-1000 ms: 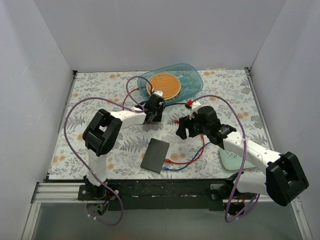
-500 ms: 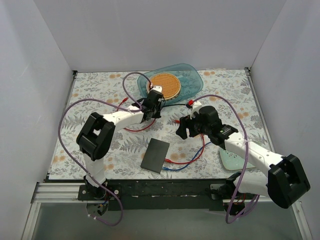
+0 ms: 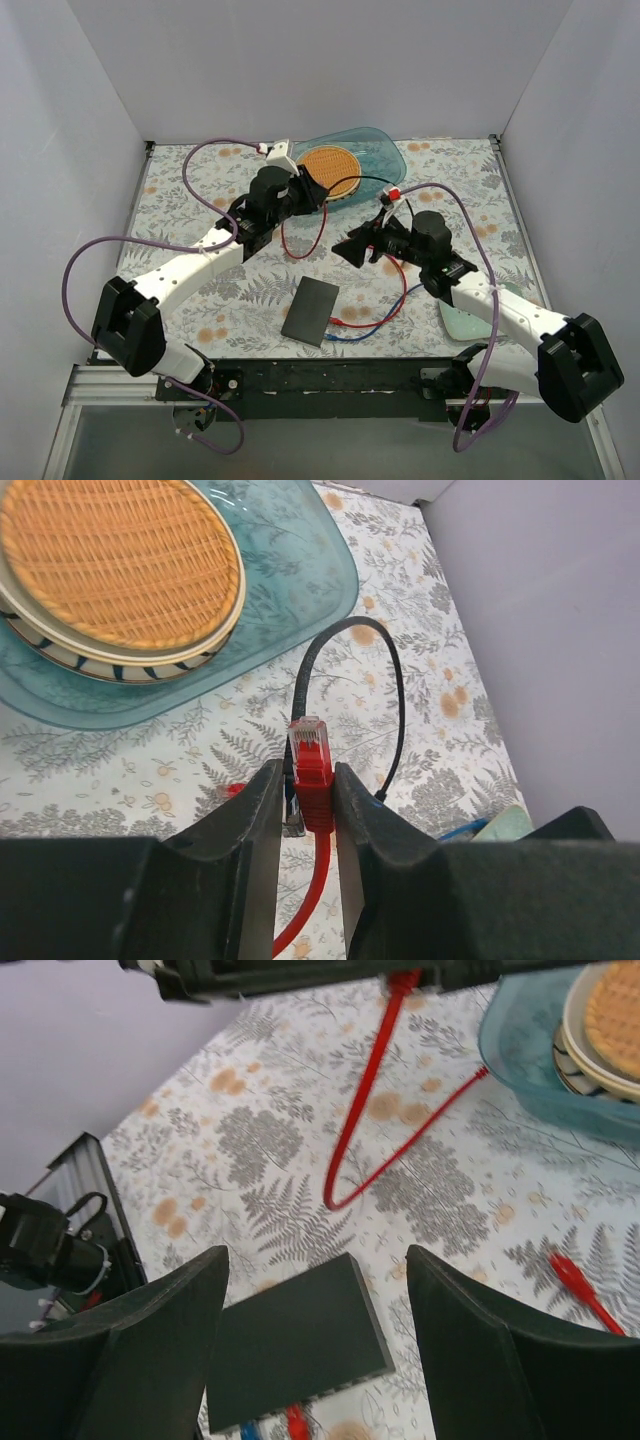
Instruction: Insert the plug into the switch port
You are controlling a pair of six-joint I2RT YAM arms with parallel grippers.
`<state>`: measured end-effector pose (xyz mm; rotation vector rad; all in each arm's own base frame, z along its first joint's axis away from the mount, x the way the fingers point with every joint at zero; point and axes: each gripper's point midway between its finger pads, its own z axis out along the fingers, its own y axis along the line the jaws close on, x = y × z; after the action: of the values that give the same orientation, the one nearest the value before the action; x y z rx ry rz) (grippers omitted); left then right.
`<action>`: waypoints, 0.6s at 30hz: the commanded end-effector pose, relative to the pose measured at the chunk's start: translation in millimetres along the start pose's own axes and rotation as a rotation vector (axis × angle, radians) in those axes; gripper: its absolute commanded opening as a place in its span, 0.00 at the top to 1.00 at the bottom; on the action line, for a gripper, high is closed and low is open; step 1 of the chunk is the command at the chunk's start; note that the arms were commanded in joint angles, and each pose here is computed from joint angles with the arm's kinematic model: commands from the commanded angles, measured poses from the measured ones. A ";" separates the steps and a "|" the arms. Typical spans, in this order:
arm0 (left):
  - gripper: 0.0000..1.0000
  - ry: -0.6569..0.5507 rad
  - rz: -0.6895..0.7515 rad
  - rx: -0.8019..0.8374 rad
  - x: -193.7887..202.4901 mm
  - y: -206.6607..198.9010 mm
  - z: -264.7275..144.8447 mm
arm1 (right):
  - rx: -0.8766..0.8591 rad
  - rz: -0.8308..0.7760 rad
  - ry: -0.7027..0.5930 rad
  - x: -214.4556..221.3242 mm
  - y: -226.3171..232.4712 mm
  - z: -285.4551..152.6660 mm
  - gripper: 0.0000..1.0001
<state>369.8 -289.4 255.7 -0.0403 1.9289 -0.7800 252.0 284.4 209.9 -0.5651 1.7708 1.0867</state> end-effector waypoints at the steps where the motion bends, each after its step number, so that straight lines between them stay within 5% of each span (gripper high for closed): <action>1: 1.00 0.010 -0.096 0.079 1.4 -15.4 -2.4 | -0.158 -0.023 -0.145 -44.2 28.6 11.0 0.22; 6: 1.00 0.011 -0.127 0.108 2.8 -20.3 -5.1 | -0.177 0.008 -0.120 -47.4 23.6 33.5 0.28; 10: 1.00 0.025 -0.155 0.166 4.1 -31.3 -8.7 | -0.183 0.028 -0.129 -57.8 21.0 49.2 0.46; 12: 1.00 0.030 -0.165 0.180 6.6 -32.7 -9.7 | -0.181 0.041 -0.122 -56.4 16.9 56.8 0.63; 13: 1.00 0.028 -0.165 0.188 5.7 -34.2 -10.7 | -0.188 0.035 -0.132 -64.2 18.6 59.7 0.84; 15: 0.98 0.028 -0.156 0.175 5.6 -31.9 -12.0 | -0.175 0.040 -0.103 -60.1 14.3 64.7 0.99; 16: 0.90 0.016 -0.150 0.168 1.2 -32.0 -13.4 | -0.168 0.019 -0.108 -63.5 13.7 64.9 0.99; 17: 0.61 -0.008 -0.143 0.158 -6.2 -31.6 -17.1 | -0.131 0.010 -0.113 -69.5 10.0 63.8 0.99; 18: 0.47 -0.015 -0.119 0.148 -8.9 -29.9 -20.2 | -0.108 -0.004 -0.114 -73.7 8.2 62.3 0.99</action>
<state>361.0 -305.1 251.5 -0.1063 1.9326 -0.9801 297.6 331.7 213.5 -0.5297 1.7704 1.2448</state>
